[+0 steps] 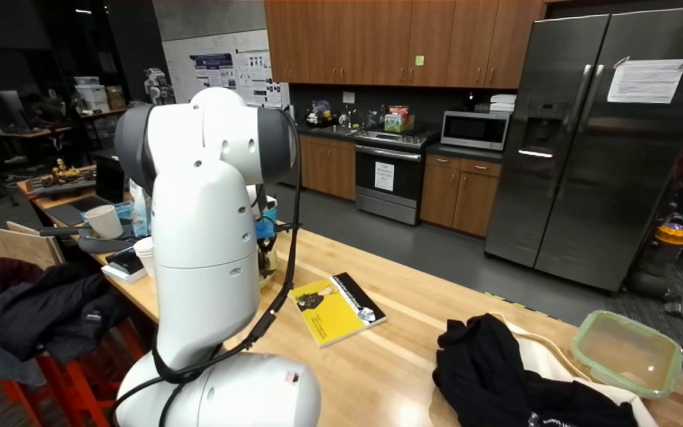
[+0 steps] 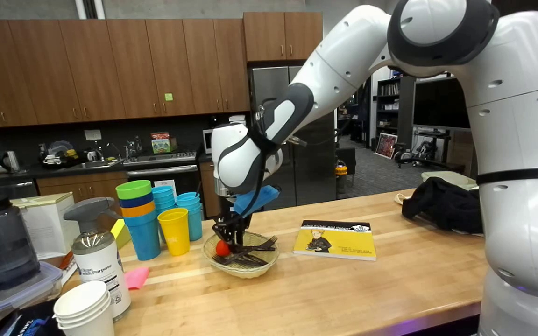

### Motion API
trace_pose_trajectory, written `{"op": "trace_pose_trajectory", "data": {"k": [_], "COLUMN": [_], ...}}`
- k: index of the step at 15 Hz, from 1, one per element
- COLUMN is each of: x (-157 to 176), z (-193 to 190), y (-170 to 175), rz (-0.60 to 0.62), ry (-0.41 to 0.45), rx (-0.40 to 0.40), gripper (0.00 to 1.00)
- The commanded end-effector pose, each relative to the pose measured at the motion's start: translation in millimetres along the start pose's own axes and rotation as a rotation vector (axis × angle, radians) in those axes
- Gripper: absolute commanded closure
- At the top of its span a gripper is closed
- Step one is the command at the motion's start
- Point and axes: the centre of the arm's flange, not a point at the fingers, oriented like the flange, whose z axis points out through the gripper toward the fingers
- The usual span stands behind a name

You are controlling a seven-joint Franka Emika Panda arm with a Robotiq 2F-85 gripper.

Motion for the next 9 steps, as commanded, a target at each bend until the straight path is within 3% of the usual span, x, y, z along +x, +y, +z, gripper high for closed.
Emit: {"op": "trace_pose_trajectory", "data": {"k": [1, 6, 9], "x": [-1.6, -1.2, 1.4], "z": [-6.3, -7.1, -9.0], "y": [-2.0, -2.5, -5.9], "rz": [0.006, 0.001, -0.015], "ry": [0.009, 0.013, 0.024], "rx": [-0.016, -0.018, -0.023], "gripper": [0.38, 0.04, 0.0]}}
